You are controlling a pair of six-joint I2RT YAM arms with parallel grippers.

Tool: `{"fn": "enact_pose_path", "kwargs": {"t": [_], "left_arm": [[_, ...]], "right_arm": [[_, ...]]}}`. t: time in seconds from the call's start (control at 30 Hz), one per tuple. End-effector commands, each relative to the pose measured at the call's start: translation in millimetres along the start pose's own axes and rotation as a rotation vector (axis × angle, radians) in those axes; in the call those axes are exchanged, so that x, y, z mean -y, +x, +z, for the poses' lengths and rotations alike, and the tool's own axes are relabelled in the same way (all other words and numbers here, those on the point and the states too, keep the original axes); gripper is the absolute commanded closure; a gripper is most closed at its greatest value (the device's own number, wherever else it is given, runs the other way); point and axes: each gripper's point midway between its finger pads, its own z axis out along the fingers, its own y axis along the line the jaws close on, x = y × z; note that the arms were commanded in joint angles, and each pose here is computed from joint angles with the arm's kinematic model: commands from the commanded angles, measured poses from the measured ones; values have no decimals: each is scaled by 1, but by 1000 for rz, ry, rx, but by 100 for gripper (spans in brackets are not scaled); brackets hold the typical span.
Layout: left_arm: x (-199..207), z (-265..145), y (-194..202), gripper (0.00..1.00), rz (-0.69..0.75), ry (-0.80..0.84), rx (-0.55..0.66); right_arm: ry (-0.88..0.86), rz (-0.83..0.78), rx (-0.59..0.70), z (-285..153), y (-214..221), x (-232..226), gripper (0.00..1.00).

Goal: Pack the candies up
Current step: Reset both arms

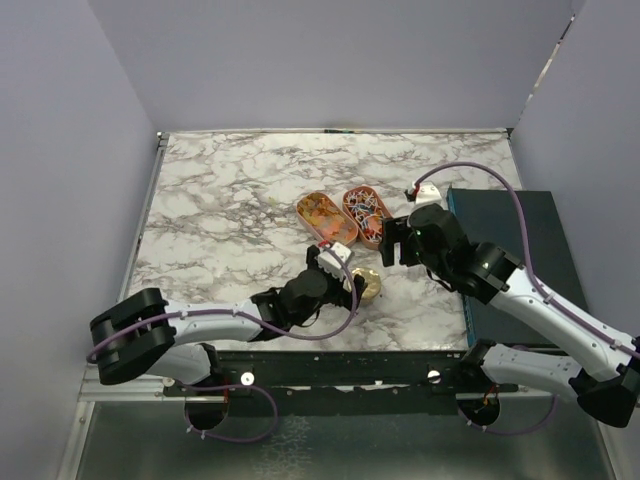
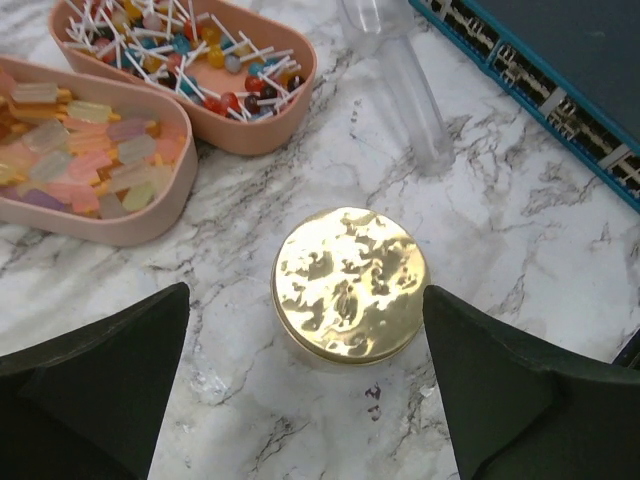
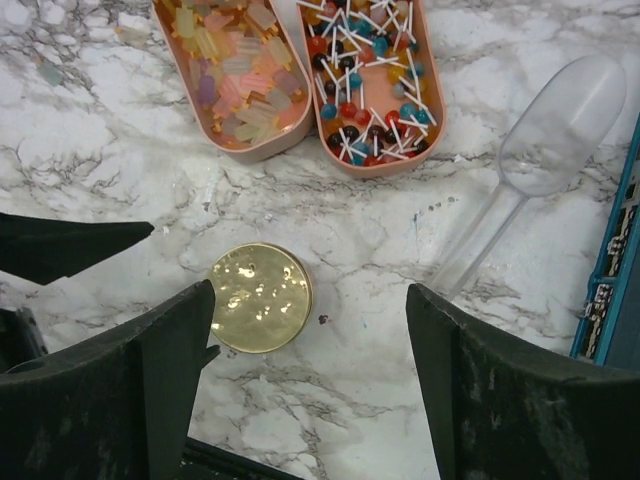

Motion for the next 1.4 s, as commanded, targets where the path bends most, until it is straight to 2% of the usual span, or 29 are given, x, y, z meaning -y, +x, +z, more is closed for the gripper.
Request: {"fn": "enact_pose_path", "kwargs": {"t": [0.0,0.17,0.2,0.23,0.4,0.63,0.77,0.87,1.03,1.2,1.37], "left_arm": [[-25,-15,-17,1,52,-130,-145],[-33,-19,-64,1,35,-168,-219],[-34,-19,-76,1,30,-172,-209],[-34,-20,-88,1,22,-177,-192],[-51,-24,-140,1,-18,-181,-134],[-123,-35,-191,1,-106,-335,-79],[-169,-54,-203,1,-180,-459,-20],[-190,-74,-203,1,-220,-533,51],[-190,-102,-205,1,-221,-543,176],[-190,-131,-210,1,-174,-552,258],[-172,-129,-200,1,-115,-427,287]], "right_arm": [[28,-36,65,-3,-28,0,17],[92,-28,105,-1,-46,6,8],[117,-18,115,-1,-49,9,2],[154,0,132,-1,-54,15,0],[326,79,201,-11,-73,40,0],[454,132,167,-8,-83,80,0],[452,253,150,-7,-80,103,0],[472,255,128,-9,-72,110,0],[405,194,176,-20,-70,108,0],[307,188,304,-35,-82,101,0],[294,192,405,-50,-87,105,0]]}}
